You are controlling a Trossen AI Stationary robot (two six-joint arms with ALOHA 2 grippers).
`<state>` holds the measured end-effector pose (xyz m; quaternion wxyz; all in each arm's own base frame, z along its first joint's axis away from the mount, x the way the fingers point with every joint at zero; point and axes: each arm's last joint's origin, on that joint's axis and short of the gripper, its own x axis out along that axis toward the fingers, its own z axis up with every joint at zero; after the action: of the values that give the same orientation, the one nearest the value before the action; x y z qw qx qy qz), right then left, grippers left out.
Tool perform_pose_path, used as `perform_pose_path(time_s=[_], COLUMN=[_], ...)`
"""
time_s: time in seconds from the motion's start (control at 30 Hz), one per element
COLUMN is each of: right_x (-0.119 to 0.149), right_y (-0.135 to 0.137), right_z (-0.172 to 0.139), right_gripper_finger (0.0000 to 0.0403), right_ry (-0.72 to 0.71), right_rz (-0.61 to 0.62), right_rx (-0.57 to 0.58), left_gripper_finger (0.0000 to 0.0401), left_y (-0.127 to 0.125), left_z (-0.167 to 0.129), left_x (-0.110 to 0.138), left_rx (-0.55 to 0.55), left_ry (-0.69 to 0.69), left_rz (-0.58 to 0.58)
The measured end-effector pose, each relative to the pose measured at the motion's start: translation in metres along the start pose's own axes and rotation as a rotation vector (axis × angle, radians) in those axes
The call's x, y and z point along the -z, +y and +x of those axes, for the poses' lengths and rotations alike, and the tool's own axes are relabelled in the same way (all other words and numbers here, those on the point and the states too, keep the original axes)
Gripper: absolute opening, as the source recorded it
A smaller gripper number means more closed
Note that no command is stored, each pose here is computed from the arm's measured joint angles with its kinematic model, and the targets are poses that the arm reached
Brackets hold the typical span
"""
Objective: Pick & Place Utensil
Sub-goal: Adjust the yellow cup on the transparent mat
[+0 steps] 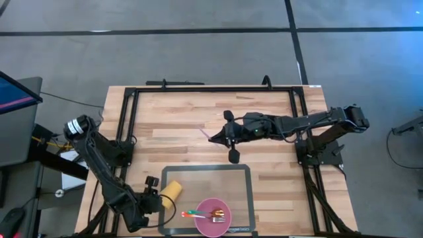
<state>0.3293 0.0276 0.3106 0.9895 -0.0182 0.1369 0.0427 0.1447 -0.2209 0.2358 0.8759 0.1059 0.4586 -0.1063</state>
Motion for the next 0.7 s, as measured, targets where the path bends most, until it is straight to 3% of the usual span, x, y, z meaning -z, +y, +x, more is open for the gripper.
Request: perform_pose_path(time_s=[0.3,0.43,0.7], right_x=[-0.004,-0.004,-0.003], right_y=[0.0,0.0,0.005], right_z=[0.0,0.0,0.0], right_gripper_finger=[0.0001,0.0001,0.0001], right_ry=[-0.039,-0.038,-0.035], right_rz=[0.0,0.0,-0.003], right_rx=[-0.001,-0.001,-0.016], left_gripper_finger=[0.0097,0.009,0.0015], left_y=[-0.001,0.002,0.011], left_z=[0.006,0.007,0.008], left_x=[0.0,0.001,-0.005], left_rx=[-0.066,-0.143,-0.228], left_ry=[-0.019,-0.048,-0.09], left_rz=[0.017,0.047,0.032])
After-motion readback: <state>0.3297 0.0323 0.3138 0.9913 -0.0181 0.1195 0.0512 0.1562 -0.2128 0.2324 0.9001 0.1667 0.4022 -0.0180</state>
